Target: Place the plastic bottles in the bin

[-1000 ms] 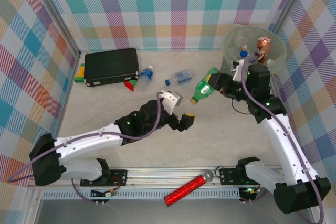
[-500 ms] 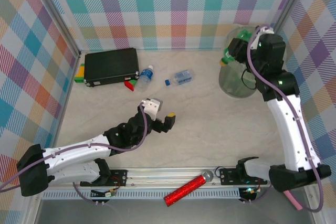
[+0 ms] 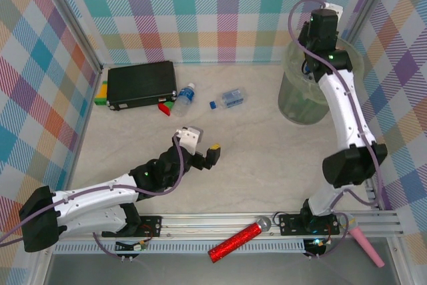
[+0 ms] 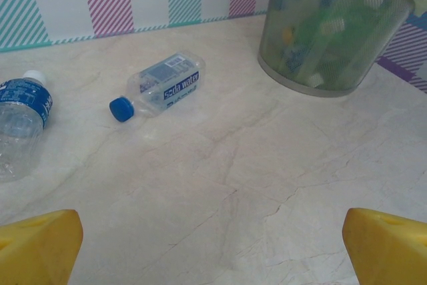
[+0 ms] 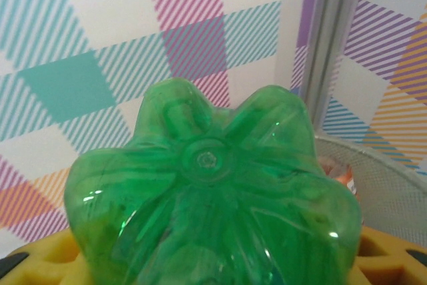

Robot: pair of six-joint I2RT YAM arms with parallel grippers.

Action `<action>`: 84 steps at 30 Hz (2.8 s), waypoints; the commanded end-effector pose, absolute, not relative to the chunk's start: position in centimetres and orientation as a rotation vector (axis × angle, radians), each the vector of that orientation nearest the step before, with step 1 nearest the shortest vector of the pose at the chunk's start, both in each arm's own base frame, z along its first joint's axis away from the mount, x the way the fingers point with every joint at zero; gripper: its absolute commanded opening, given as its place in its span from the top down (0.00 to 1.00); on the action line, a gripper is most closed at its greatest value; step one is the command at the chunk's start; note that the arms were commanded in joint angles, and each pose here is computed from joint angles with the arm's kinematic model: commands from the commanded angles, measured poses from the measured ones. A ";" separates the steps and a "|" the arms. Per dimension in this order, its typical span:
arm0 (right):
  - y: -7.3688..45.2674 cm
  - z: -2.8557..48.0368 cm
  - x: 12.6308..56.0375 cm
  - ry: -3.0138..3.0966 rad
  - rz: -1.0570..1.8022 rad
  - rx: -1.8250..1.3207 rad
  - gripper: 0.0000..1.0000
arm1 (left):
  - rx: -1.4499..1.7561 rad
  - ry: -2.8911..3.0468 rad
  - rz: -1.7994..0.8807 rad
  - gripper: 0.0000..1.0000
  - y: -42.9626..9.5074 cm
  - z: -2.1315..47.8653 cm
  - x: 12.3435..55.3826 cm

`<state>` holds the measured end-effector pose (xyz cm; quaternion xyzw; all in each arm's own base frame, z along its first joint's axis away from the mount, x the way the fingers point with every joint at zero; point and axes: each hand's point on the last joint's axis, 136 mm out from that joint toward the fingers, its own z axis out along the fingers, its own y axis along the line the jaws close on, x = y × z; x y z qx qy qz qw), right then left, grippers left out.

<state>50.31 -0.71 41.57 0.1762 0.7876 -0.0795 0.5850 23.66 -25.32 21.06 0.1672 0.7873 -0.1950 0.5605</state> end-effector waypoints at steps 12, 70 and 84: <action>-3.9 33.5 57.4 1.980 -0.333 0.516 0.47 | 0.380 1.811 -0.498 0.00 -25.0 22.6 23.2; 1.0 32.2 49.1 2.240 0.120 0.437 0.41 | 0.402 1.834 -0.530 0.00 -25.9 21.9 23.1; 0.5 33.3 46.4 2.249 0.138 0.415 0.41 | 0.407 1.837 -0.550 0.01 -26.2 21.9 22.9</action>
